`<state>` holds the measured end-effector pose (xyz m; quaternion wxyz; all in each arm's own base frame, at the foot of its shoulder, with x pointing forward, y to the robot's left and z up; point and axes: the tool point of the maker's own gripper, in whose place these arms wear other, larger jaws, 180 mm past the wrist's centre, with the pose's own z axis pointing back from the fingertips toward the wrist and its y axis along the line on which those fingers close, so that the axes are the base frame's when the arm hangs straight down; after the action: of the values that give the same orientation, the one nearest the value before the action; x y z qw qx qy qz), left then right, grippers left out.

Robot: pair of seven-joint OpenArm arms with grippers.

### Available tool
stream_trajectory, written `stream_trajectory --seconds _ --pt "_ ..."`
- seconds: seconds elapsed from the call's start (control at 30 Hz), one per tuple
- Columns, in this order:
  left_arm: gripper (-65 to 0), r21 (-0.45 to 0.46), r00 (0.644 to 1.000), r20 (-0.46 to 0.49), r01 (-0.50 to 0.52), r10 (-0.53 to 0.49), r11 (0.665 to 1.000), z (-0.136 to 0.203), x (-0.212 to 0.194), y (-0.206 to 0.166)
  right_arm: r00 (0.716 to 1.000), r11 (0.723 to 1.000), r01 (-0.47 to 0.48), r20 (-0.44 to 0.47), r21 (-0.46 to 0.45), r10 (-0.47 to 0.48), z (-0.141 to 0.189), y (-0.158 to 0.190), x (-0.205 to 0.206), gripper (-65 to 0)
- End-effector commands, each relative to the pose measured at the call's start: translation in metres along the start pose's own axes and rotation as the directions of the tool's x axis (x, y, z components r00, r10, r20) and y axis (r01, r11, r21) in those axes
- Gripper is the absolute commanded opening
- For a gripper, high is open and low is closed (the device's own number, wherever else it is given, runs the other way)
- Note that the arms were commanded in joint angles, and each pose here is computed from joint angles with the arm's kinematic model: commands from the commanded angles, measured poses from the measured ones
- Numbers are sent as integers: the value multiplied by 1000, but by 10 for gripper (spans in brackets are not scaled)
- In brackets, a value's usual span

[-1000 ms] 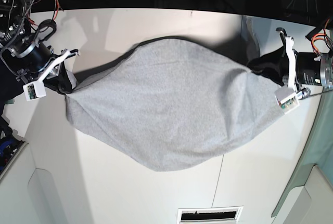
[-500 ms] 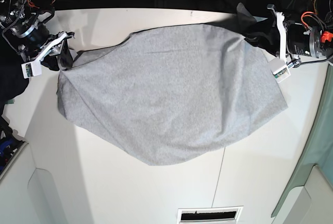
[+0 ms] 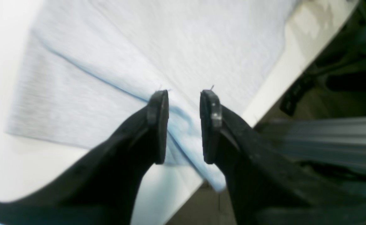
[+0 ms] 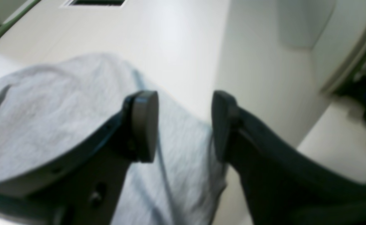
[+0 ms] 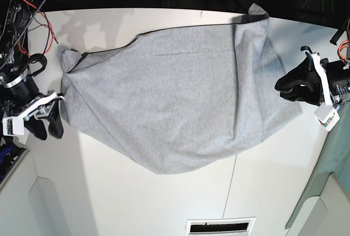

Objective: Layout the t-shirt on the table in an organized manner, then fold the t-shirt properly
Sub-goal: 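Lower the stretched t-shirt onto the table and release both grippers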

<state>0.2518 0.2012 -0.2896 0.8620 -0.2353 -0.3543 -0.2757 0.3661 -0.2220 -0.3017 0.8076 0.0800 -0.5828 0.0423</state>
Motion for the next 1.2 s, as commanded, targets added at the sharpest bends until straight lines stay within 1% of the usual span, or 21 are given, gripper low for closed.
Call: stream_trajectory --seconds 0.0,0.03,0.13,0.2,0.27,0.3,0.37,0.43,0.5,0.63,0.7,0.8,0.9,1.03,1.13,1.17 --pt "-443 4 999 31 29 -29 1000 5 12 1 997 1000 -14 77 -11 15 -4 -4 28 -372" --pt "-421 12 999 33 33 -33 999 4 12 3 996 999 -16 89 -28 18 -8 -6 35 -372" --pt "-320 61 998 41 51 -54 997 4 12 13 995 997 -3 96 -71 10 -21 -13 43 -372" --pt "-289 111 996 56 65 -72 992 4 12 25 996 996 40 77 -82 -34 -35 -19 37 -372" --pt "-289 178 997 44 61 -70 982 6 6 42 993 988 106 60 -111 -100 -51 -29 27 -372" --pt "-289 221 998 33 38 -46 974 7 2 54 990 982 137 54 -129 -131 -59 -34 22 -372" --pt "-289 281 1000 24 -16 9 960 8 -6 73 982 972 187 31 -146 -184 -74 -42 11 -372" --pt "-289 300 998 37 -66 58 952 5 -13 85 974 963 222 -6 -155 -225 -89 -46 -2 -372" --pt "-289 307 992 62 -124 110 944 1 -18 95 967 958 236 -55 -160 -248 -102 -44 -20 -372" --pt "-289 316 969 138 -237 203 919 -9 -20 118 943 952 269 -162 -147 -291 -119 -28 -57 -372" --pt "-289 314 954 167 -292 250 903 -15 -22 128 934 956 265 -212 -124 -286 -122 -16 -74 -372" --pt "-289 297 921 197 -382 335 875 -30 -31 137 929 969 233 -275 -85 -248 -122 3 -93 -372" --pt "-289 283 887 209 -458 411 843 -46 -42 144 928 978 202 -311 -48 -207 -122 18 -103 -372" --pt "-289 313 866 235 -498 442 809 -58 -54 156 927 985 174 -336 -8 -166 -124 35 -108 -372" --pt "-289 359 843 275 -537 463 763 -58 -58 171 925 984 175 -345 15 -159 -126 48 -111 -372" --pt "-289 377 840 279 -541 465 752 -57 -58 176 924 983 180 -345 20 -162 -127 52 -111 -372"
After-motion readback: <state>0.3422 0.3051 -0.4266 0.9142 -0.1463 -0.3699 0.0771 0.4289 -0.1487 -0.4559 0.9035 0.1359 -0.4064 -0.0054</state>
